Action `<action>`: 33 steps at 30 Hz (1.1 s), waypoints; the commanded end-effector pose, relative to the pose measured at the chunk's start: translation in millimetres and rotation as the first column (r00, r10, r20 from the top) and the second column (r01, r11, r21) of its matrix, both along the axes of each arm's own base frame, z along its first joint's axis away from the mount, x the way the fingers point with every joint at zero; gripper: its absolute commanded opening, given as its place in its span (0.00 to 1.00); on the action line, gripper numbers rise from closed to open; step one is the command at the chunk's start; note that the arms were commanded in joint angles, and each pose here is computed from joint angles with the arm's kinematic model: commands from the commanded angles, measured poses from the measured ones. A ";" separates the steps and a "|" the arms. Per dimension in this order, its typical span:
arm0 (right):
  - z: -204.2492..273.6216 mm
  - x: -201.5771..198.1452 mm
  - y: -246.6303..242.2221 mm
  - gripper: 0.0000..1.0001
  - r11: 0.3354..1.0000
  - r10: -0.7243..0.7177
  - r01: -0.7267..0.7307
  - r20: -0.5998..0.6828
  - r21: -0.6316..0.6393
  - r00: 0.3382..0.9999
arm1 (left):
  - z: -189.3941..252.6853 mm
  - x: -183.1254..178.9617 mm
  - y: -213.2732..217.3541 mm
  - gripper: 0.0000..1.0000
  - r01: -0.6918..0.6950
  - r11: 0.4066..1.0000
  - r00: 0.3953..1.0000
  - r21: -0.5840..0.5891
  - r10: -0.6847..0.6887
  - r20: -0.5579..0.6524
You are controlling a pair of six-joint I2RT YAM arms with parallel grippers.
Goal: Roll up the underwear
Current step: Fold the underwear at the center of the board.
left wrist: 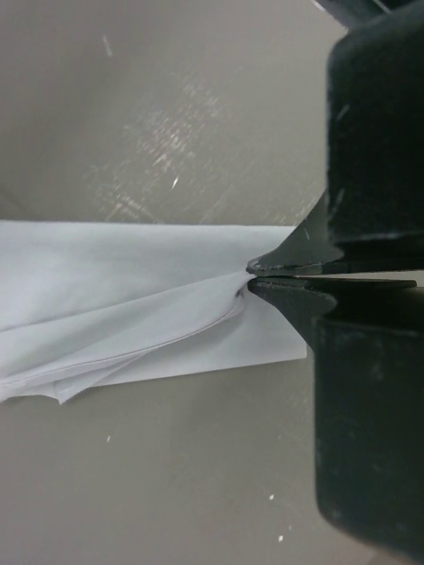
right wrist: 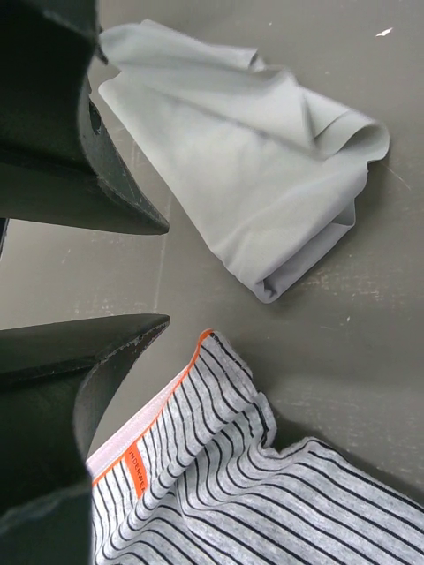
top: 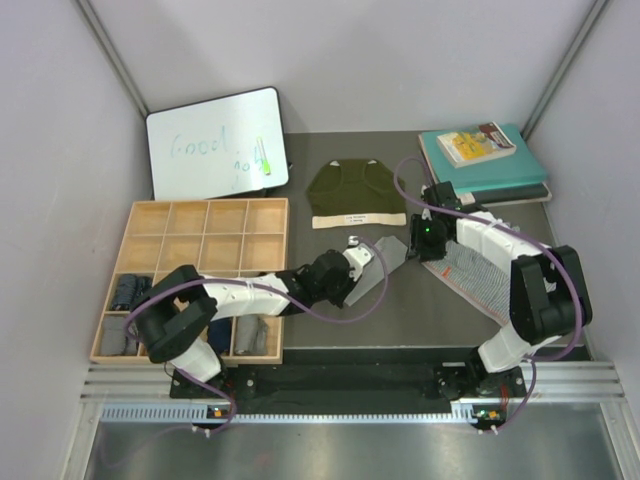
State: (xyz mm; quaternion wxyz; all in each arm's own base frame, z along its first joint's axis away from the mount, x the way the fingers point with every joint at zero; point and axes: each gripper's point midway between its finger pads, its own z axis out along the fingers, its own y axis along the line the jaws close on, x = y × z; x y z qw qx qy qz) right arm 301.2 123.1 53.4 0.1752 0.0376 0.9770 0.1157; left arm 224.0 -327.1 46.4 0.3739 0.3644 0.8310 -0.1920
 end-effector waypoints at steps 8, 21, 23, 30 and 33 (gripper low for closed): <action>11.8 6.0 3.4 0.41 0.999 -0.011 0.008 0.056 0.043 0.998 | 5.6 -11.6 -12.0 0.00 0.041 0.999 0.998 -0.029 -0.039 0.047; 19.0 6.5 8.7 0.45 0.997 -0.013 0.008 0.068 0.077 0.998 | 19.2 -33.6 -24.1 0.48 0.071 0.986 0.997 -0.153 -0.076 -0.026; 20.1 6.4 12.6 0.45 0.995 -0.014 0.007 0.068 0.097 0.998 | 19.7 -39.7 -26.7 0.48 0.086 0.981 0.994 -0.173 -0.096 -0.050; 25.5 6.1 48.4 0.46 0.985 0.030 -0.043 0.080 0.167 0.996 | 40.8 -37.1 -24.0 0.52 0.055 0.971 0.997 -0.231 -0.065 -0.040; 28.2 10.6 68.0 0.46 0.978 0.050 -0.067 0.092 0.197 0.995 | 48.7 -23.7 -15.6 0.53 0.012 0.971 0.999 -0.239 -0.021 -0.033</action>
